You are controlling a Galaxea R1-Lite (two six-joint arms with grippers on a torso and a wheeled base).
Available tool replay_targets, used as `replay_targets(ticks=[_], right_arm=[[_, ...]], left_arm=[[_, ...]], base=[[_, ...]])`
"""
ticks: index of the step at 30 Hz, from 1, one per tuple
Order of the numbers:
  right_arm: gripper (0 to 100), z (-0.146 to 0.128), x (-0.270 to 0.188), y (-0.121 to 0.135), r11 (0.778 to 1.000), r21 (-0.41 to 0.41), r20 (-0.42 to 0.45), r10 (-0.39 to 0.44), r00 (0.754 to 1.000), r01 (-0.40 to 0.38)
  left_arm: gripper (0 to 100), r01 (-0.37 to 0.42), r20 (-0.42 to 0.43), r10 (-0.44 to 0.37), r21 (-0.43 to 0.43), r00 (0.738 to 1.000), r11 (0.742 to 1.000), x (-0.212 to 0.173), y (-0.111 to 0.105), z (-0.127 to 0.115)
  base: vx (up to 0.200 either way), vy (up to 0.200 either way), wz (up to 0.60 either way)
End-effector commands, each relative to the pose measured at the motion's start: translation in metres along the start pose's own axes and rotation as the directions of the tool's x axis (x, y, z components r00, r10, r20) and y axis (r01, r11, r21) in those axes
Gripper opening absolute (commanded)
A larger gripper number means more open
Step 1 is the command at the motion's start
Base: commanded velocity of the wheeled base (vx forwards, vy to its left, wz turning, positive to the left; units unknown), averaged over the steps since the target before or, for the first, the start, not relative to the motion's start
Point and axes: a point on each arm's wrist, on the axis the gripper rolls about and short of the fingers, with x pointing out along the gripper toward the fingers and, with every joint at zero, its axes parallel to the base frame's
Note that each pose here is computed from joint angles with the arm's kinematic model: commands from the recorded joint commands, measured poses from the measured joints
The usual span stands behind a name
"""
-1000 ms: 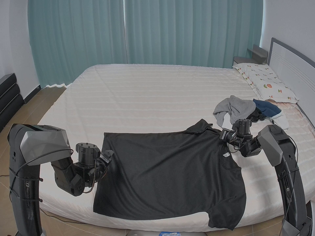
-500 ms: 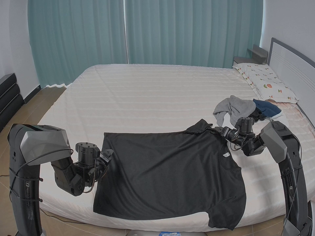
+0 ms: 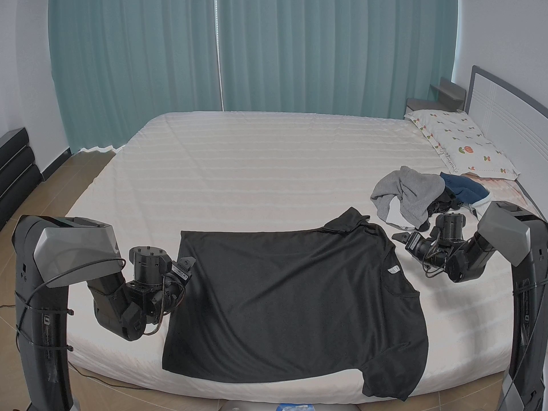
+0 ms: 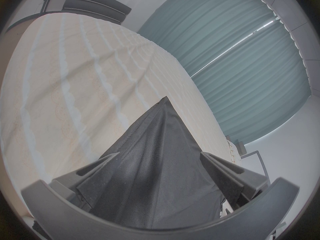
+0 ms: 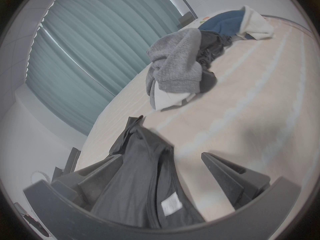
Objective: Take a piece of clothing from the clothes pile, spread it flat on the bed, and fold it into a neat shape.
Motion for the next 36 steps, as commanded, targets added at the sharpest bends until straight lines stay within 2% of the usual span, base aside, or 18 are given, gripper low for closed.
replay_targets(ticks=[1,7,12,16,19,21,25,27,29,36], right_arm=[[100,-0.001,-0.054,0.011,0.997,0.065,0.012,0.040,0.999,-0.041],[100,-0.016,-0.075,0.015,0.982,0.186,-0.019,0.036,0.999,-0.032],[100,-0.020,-0.082,0.011,0.955,0.296,-0.037,0.019,0.999,-0.007],[100,-0.026,-0.078,0.002,0.937,0.349,-0.032,0.035,0.999,-0.022],[100,-0.030,-0.078,-0.001,0.931,0.362,-0.021,0.057,0.998,-0.045],[100,-0.033,-0.081,-0.002,0.932,0.357,-0.014,0.076,0.997,-0.066],[100,-0.035,-0.085,-0.003,0.931,0.359,-0.019,0.080,0.997,-0.068],[100,-0.037,-0.087,-0.003,0.932,0.358,-0.026,0.075,0.997,-0.061],[100,-0.039,-0.092,0.001,0.935,0.350,-0.031,0.073,0.997,-0.057],[100,-0.036,-0.109,0.010,0.941,0.333,-0.032,0.082,0.996,-0.066]], left_arm=[[100,0.006,0.007,-0.006,-0.003,1.000,1.000,-0.002,0.000,0.001],[100,0.015,0.037,-0.015,-0.014,0.999,1.000,0.000,-0.002,0.013],[100,0.021,0.077,-0.018,-0.034,0.997,0.999,0.005,-0.003,0.029],[100,0.040,0.098,-0.036,-0.035,0.995,0.999,0.003,-0.007,0.037],[100,0.050,0.107,-0.048,-0.017,0.993,0.999,0.005,-0.010,0.042],[100,0.016,0.103,-0.017,0.019,0.995,1.000,0.010,-0.009,0.046],[100,-0.024,0.088,0.021,0.036,0.996,0.999,0.005,-0.006,0.050],[100,-0.046,0.072,0.043,0.040,0.997,0.998,-0.001,-0.001,0.046],[100,-0.089,0.018,0.089,0.057,0.996,0.994,-0.013,0.013,0.033],[100,-0.079,-0.015,0.080,0.066,0.997,0.995,-0.047,0.034,0.015]], base=[[0.000,0.000,0.00],[-0.100,0.000,0.00],[0.000,0.000,0.00],[0.000,0.000,0.00],[0.000,0.000,0.00],[0.000,0.000,0.00],[0.000,0.000,0.00],[0.000,0.000,0.00],[0.000,0.000,0.00],[-0.029,0.000,0.00]])
